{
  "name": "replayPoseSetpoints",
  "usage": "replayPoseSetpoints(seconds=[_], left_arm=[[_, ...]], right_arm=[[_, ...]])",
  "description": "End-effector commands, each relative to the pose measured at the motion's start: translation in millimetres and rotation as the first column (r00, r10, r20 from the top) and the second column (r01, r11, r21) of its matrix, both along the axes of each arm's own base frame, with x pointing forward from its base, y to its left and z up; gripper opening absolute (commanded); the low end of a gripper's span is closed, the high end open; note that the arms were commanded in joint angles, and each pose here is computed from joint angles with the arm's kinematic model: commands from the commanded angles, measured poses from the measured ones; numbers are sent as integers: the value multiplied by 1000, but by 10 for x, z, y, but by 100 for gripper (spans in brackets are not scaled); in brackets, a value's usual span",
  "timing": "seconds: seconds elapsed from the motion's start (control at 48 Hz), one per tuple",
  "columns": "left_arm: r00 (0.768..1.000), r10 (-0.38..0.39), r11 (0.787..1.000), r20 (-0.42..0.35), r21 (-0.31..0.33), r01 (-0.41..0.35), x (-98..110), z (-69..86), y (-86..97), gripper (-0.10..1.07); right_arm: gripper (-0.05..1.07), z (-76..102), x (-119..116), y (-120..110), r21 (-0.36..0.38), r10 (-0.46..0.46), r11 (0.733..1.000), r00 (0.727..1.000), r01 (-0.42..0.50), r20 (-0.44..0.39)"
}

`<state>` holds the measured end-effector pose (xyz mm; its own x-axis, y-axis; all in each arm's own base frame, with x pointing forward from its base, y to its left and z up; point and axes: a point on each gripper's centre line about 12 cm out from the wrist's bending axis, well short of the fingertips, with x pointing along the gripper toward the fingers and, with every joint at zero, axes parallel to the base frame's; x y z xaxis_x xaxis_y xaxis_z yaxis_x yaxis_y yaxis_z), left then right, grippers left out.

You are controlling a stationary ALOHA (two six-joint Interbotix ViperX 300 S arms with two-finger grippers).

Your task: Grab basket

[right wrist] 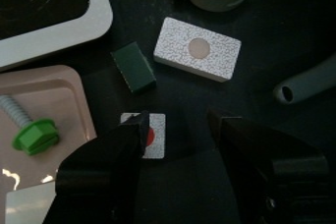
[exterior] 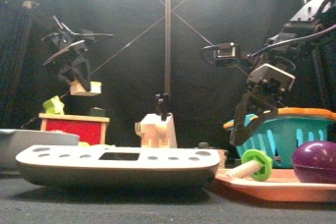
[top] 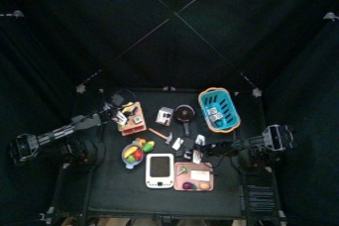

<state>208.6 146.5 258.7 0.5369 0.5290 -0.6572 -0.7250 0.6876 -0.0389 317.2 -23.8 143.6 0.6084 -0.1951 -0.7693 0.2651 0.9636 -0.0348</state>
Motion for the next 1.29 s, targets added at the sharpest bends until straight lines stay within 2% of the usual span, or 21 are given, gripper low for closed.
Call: replayPoseSetpoints(seconds=[0.0,0.104,0.188,0.354,0.438,0.5,0.625,0.75,0.833,0.938,1.021,1.271], left_arm=[[999,-40,999,35,24,39,73,86,-49,70],[991,-115,993,64,39,113,178,118,-193,70],[979,-182,983,97,39,179,286,127,-331,70],[925,-323,946,200,76,314,496,154,-605,70],[894,-373,928,250,106,357,546,137,-682,70],[879,-390,921,275,118,371,548,101,-705,70],[855,-421,907,303,132,400,526,-30,-758,70],[836,-464,886,293,144,441,525,-168,-824,70],[823,-498,867,272,156,473,541,-229,-875,70],[797,-556,831,235,184,525,575,-265,-963,70],[780,-587,809,215,200,553,589,-289,-1009,70],[750,-618,786,235,204,584,583,-407,-1068,70]], right_arm=[[85,300,61,-39,2,-32,999,996,32,83],[85,543,-14,-83,-13,-93,995,990,95,108],[85,795,-168,-155,-18,-185,982,975,189,119],[85,1227,-591,-264,32,-370,929,920,369,128],[85,1358,-747,-259,86,-406,914,902,397,150],[85,1433,-836,-277,124,-427,904,887,410,176],[85,1447,-960,-428,136,-494,869,850,476,182],[85,1349,-1049,-636,128,-579,815,802,566,148],[85,1230,-1095,-751,136,-633,773,767,619,104],[85,1118,-1123,-850,146,-680,730,731,668,57],[85,1073,-1120,-876,152,-694,715,719,682,37],[85,1006,-1054,-909,162,-707,698,707,698,0]])
